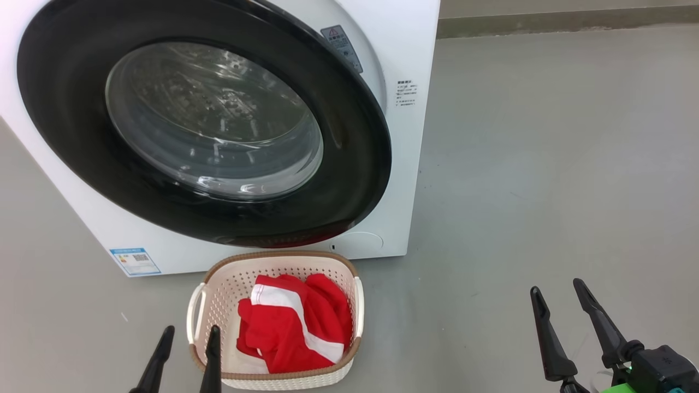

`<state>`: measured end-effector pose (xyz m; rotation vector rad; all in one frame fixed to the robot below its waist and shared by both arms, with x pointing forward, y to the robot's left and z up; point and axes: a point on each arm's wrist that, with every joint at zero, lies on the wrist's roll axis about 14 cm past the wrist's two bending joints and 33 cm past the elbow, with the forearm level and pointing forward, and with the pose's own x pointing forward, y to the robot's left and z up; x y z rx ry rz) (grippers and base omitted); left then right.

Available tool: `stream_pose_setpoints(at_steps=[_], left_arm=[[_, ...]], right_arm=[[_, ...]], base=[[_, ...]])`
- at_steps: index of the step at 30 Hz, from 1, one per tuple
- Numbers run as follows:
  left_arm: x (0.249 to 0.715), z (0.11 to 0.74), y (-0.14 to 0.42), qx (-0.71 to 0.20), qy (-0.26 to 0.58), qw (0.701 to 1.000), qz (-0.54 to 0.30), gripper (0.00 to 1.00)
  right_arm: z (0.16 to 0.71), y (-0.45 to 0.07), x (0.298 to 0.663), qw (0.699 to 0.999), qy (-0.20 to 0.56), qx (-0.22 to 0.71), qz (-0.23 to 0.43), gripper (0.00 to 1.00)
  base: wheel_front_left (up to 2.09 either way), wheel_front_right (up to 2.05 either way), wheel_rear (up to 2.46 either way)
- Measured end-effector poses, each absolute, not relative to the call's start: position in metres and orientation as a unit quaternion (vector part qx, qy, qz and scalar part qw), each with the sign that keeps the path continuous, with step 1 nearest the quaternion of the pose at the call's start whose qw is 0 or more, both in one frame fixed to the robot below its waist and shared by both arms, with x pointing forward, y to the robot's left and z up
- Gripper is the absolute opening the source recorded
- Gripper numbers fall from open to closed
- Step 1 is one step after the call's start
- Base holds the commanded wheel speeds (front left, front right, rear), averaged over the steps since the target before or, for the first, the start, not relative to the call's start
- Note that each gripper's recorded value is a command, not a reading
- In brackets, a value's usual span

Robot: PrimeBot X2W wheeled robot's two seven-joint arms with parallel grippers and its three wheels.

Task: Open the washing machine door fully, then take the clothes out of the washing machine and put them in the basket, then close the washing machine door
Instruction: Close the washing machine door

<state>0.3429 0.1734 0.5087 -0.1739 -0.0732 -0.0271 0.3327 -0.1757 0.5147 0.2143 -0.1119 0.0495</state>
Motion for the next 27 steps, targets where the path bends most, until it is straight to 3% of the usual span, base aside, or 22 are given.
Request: stream_pose_setpoints(at_steps=[12,13,14,16,17,19,27], left_arm=[[0.341,0.513,0.175,-0.070,-0.046,0.996,-0.010,1.00],[0.340,0.514,0.176,-0.070,-0.047,0.996,-0.010,1.00],[0.340,0.515,0.176,-0.067,-0.049,0.997,-0.008,1.00],[0.340,0.516,0.178,-0.062,-0.050,0.997,-0.006,1.00],[0.339,0.516,0.178,-0.057,-0.051,0.997,-0.005,1.00],[0.339,0.517,0.180,-0.053,-0.053,0.997,-0.002,1.00],[0.348,0.525,0.179,-0.050,-0.065,0.997,0.001,1.00]], right_arm=[[0.509,-0.170,0.334,0.993,-0.046,0.108,0.033,1.00],[0.508,-0.169,0.335,0.993,-0.044,0.108,0.034,0.96],[0.508,-0.168,0.336,0.993,-0.043,0.108,0.037,0.82],[0.505,-0.163,0.338,0.992,-0.038,0.109,0.043,0.42],[0.504,-0.161,0.339,0.992,-0.036,0.110,0.047,0.32],[0.502,-0.155,0.342,0.992,-0.031,0.111,0.055,0.00],[0.505,-0.124,0.376,0.988,-0.034,0.108,0.101,0.00]], base=[[0.00,0.00,0.00],[0.00,0.00,0.00],[0.00,0.00,0.00],[0.00,0.00,0.00],[0.00,0.00,0.00],[0.00,0.00,0.00],[0.00,0.00,0.00]])
